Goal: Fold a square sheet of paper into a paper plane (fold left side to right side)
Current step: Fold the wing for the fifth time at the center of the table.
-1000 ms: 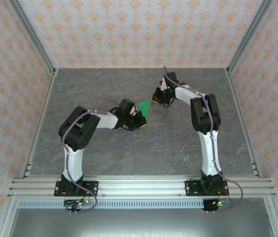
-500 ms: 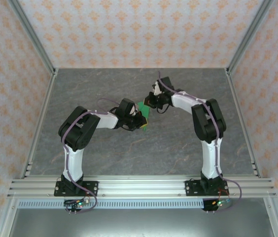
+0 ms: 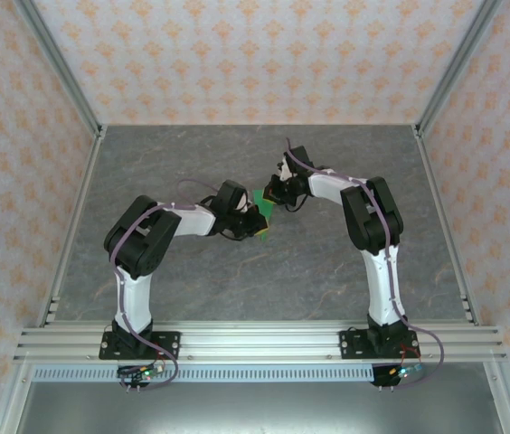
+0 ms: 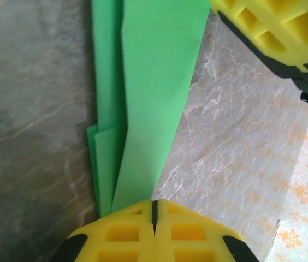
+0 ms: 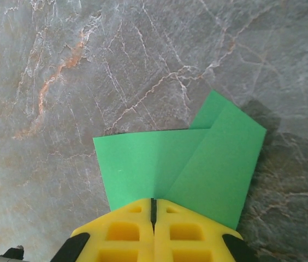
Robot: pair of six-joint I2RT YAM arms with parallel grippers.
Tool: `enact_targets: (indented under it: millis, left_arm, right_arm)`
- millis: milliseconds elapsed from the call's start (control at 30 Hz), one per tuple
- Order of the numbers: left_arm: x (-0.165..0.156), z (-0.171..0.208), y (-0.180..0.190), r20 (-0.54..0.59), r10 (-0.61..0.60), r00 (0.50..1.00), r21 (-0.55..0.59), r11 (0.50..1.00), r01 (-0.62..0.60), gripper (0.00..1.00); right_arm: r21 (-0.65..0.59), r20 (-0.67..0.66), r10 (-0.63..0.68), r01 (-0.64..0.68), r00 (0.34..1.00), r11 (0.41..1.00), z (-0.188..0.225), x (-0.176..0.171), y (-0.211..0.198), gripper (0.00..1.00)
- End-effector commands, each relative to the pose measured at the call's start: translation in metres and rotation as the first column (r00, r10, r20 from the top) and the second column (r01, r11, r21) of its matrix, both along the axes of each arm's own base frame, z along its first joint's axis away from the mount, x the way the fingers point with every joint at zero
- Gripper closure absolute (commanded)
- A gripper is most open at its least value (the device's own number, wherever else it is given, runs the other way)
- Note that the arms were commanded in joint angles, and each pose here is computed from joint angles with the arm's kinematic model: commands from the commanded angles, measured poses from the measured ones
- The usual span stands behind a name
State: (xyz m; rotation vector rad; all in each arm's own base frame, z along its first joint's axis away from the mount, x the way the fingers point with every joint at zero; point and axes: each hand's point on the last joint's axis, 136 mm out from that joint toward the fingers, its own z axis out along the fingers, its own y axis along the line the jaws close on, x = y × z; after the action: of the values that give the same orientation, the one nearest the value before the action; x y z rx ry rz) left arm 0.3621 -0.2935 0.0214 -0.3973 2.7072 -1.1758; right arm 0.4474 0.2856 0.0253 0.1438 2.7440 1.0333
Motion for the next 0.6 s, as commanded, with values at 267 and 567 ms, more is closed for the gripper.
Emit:
enact_targets:
  millis: [267, 567]
  left_arm:
    - [-0.015, 0.031, -0.006, 0.017, -0.065, 0.998, -0.024, 0.998, 0.066, 0.99]
    - [-0.012, 0.027, -0.012, 0.008, -0.083, 0.997, -0.032, 0.996, 0.083, 0.99]
  right_arm:
    - [-0.088, -0.050, -0.003, -0.001, 0.999, 0.996, -0.025, -0.008, -0.012, 1.00]
    - [-0.097, -0.053, 0.001, -0.006, 0.999, 0.995, -0.026, -0.009, -0.013, 1.00]
